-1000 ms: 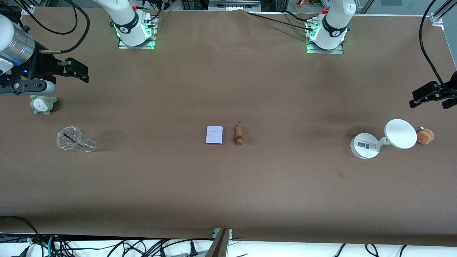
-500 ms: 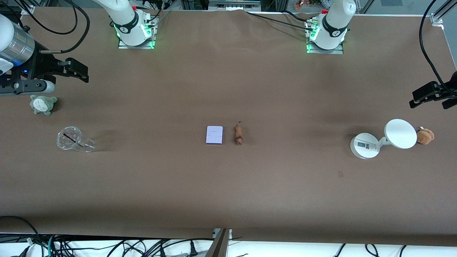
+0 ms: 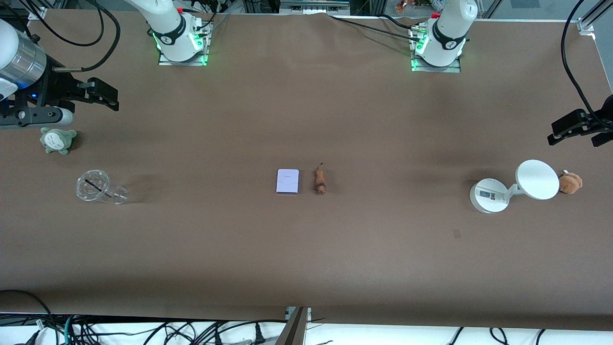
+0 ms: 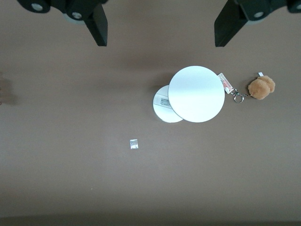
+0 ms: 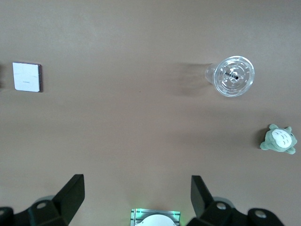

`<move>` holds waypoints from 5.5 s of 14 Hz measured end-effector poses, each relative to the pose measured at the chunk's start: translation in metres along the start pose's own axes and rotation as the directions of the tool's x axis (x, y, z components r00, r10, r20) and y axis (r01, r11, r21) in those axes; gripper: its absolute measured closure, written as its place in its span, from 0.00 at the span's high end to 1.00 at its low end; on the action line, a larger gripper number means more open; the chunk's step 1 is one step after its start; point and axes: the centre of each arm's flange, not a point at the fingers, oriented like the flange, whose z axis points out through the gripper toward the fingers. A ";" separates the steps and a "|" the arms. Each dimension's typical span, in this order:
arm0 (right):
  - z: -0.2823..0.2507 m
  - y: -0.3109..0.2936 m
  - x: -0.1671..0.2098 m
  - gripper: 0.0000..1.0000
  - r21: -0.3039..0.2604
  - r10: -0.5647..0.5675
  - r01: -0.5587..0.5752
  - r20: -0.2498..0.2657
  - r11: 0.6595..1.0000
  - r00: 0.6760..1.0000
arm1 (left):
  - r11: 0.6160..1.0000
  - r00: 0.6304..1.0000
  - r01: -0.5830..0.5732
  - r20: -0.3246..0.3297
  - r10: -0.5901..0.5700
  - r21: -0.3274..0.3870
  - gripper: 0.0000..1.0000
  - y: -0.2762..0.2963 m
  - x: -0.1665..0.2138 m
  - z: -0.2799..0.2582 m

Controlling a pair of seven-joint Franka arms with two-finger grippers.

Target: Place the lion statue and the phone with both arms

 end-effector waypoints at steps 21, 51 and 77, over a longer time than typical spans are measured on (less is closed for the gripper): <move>0.005 0.010 0.011 1.00 0.001 0.022 -0.022 -0.025 1.000 0.999 | 0.999 0.999 -0.038 -0.003 0.038 -0.024 1.00 0.025 0.003 0.000; 0.005 0.009 0.011 1.00 0.001 0.019 -0.019 -0.025 1.000 1.000 | 0.929 0.914 0.370 0.184 -0.362 -0.008 1.00 0.495 -0.006 0.355; 0.130 -0.041 0.074 1.00 0.029 -0.035 0.031 0.146 0.999 0.989 | 0.971 0.955 0.229 0.178 -0.237 0.066 0.37 0.348 0.073 0.302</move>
